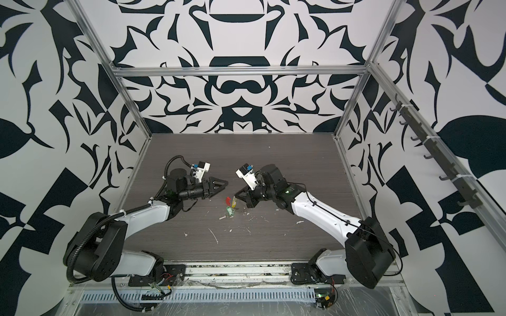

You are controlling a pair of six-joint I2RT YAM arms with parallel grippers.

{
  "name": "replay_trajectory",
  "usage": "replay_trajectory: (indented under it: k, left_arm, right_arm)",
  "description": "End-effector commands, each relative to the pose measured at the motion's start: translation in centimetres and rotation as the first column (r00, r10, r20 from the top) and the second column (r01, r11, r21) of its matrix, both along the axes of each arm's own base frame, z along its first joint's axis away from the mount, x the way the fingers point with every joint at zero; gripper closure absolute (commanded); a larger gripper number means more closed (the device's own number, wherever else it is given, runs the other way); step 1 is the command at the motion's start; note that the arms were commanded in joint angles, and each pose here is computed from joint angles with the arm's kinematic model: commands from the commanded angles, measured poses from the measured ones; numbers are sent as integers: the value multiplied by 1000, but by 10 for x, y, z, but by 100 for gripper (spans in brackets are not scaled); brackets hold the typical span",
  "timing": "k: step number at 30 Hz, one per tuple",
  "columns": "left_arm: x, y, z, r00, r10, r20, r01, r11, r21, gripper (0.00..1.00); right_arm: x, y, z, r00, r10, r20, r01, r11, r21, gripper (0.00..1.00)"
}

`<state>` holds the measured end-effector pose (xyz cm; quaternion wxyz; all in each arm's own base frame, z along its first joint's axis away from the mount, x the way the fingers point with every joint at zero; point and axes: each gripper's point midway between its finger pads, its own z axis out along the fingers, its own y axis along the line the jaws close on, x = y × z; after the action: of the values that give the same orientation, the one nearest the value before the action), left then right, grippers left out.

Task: Remove the keys from the keyring
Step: 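Close the right gripper on the keyring rim and lift it toward the left gripper, then grasp the red plastic grip with the left gripper while the right holds the ring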

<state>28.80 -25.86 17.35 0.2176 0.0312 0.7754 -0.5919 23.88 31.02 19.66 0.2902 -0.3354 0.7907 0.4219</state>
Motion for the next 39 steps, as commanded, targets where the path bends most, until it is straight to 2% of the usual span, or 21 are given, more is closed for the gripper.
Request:
replay_trajectory:
  k: [1, 11, 15, 19, 26, 34, 39]
  left_arm:
    - [2, -5, 10, 996, -28, 80, 30, 999, -27, 32]
    - [-16, -6, 22, 981, -73, 177, 102, 982, -158, 30]
    - [-26, -5, 38, 964, -85, 252, 148, 959, -243, 28]
    - [-33, -16, 40, 952, -136, 276, 205, 949, -239, 28]
    - [-38, -15, 64, 932, -102, 347, 199, 946, -257, 29]
    - [-46, -11, 72, 919, -94, 384, 201, 947, -251, 30]
    - [-50, -14, 65, 908, -92, 409, 167, 974, -152, 30]
  right_arm:
    - [0, 8, 31, 998, 45, 50, -49, 997, 65, 100]
    - [-6, 0, 59, 996, 39, 86, -48, 994, 101, 100]
    - [-5, -5, 72, 995, 32, 92, -45, 989, 138, 100]
    - [-5, -8, 86, 994, 33, 100, -50, 983, 179, 100]
    - [2, -16, 102, 995, -1, 103, -23, 974, 224, 100]
    - [4, -15, 125, 994, -2, 111, -30, 958, 285, 100]
    - [5, -13, 137, 994, 10, 106, -43, 948, 316, 100]
